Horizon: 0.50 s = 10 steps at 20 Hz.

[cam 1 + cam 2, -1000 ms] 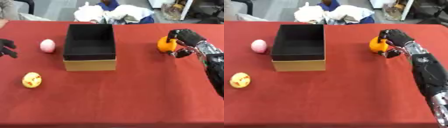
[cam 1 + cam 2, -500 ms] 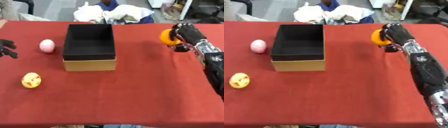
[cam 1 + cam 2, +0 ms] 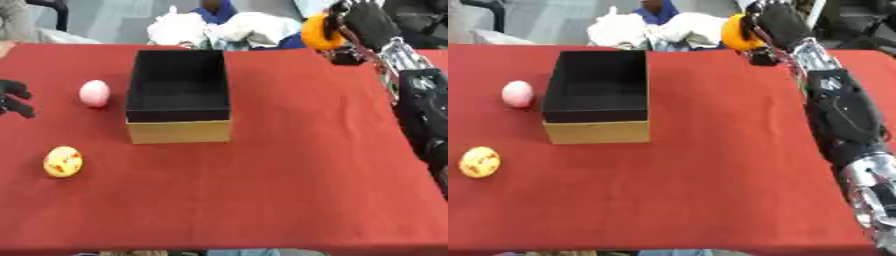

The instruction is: Pick up objects on the table and place them in the box.

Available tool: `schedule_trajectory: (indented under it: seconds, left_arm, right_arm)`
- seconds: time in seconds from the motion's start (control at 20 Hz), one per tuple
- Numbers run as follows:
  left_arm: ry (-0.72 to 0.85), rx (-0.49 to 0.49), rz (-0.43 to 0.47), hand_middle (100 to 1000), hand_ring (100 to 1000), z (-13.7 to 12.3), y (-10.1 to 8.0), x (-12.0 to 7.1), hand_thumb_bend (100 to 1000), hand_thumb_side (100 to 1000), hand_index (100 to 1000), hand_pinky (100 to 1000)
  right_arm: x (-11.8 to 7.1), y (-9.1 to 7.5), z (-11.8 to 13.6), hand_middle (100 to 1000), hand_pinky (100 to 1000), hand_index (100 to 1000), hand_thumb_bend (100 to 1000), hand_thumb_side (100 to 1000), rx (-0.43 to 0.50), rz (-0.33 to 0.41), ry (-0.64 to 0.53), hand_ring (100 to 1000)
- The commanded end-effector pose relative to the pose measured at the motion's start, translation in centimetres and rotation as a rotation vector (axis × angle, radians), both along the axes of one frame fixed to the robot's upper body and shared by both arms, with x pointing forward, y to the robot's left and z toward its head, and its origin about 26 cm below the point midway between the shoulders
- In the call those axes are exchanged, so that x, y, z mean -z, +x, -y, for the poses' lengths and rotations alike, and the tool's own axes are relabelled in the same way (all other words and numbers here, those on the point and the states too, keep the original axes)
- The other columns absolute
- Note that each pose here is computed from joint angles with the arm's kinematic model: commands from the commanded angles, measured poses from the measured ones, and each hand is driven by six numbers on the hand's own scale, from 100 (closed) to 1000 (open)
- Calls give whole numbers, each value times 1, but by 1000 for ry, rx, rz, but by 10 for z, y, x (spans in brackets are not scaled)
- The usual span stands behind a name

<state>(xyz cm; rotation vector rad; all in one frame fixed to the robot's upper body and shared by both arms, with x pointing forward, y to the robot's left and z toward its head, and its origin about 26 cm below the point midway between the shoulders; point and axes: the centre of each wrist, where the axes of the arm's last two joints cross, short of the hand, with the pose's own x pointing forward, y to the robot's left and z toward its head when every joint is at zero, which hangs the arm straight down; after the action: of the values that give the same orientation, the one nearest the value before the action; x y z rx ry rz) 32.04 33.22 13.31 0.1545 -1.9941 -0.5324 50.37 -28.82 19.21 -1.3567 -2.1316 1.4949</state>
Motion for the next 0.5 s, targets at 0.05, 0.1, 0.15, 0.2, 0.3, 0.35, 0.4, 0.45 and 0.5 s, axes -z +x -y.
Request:
schedule_trajectory:
  seconds: [0.05, 0.1, 0.15, 0.2, 0.3, 0.35, 0.4, 0.45, 0.5]
  left_arm:
    - [20, 11, 20, 575, 502, -1, 0, -9, 135, 773, 698, 664]
    - [19, 14, 21, 575, 502, 0, 1, -10, 135, 772, 698, 664]
    - [18, 18, 22, 575, 502, 1, 1, -10, 135, 771, 698, 664]
    - [17, 23, 24, 575, 502, 2, 2, -11, 134, 770, 698, 664]
    - [16, 31, 27, 575, 502, 3, 2, -12, 133, 769, 698, 663]
    - [15, 34, 29, 575, 502, 4, 3, -12, 133, 769, 698, 663]
    - [14, 37, 30, 575, 502, 5, 3, -13, 133, 769, 698, 663]
    - [13, 40, 32, 575, 502, 5, 3, -13, 133, 769, 698, 663]
    - [12, 43, 33, 575, 502, 6, 4, -14, 133, 769, 698, 663]
  right_arm:
    - [-33, 5, -29, 326, 355, 373, 331, 100, -110, 71, -3, 364]
    - [-36, 6, -41, 328, 355, 373, 333, 100, -140, 71, -8, 365]
    - [-37, 7, -52, 329, 354, 374, 336, 100, -166, 68, -14, 367]
    - [-38, 8, -63, 330, 353, 374, 338, 100, -190, 64, -20, 367]
    - [-37, 9, -83, 332, 343, 371, 354, 100, -232, 55, -36, 362]
    - [-36, 9, -91, 331, 334, 368, 363, 100, -250, 51, -44, 356]
    - [-33, 9, -100, 328, 328, 362, 372, 100, -272, 44, -53, 351]
    - [-31, 8, -107, 325, 320, 357, 380, 100, -283, 41, -59, 343]
    - [-28, 8, -114, 324, 317, 355, 387, 100, -293, 36, -69, 341]
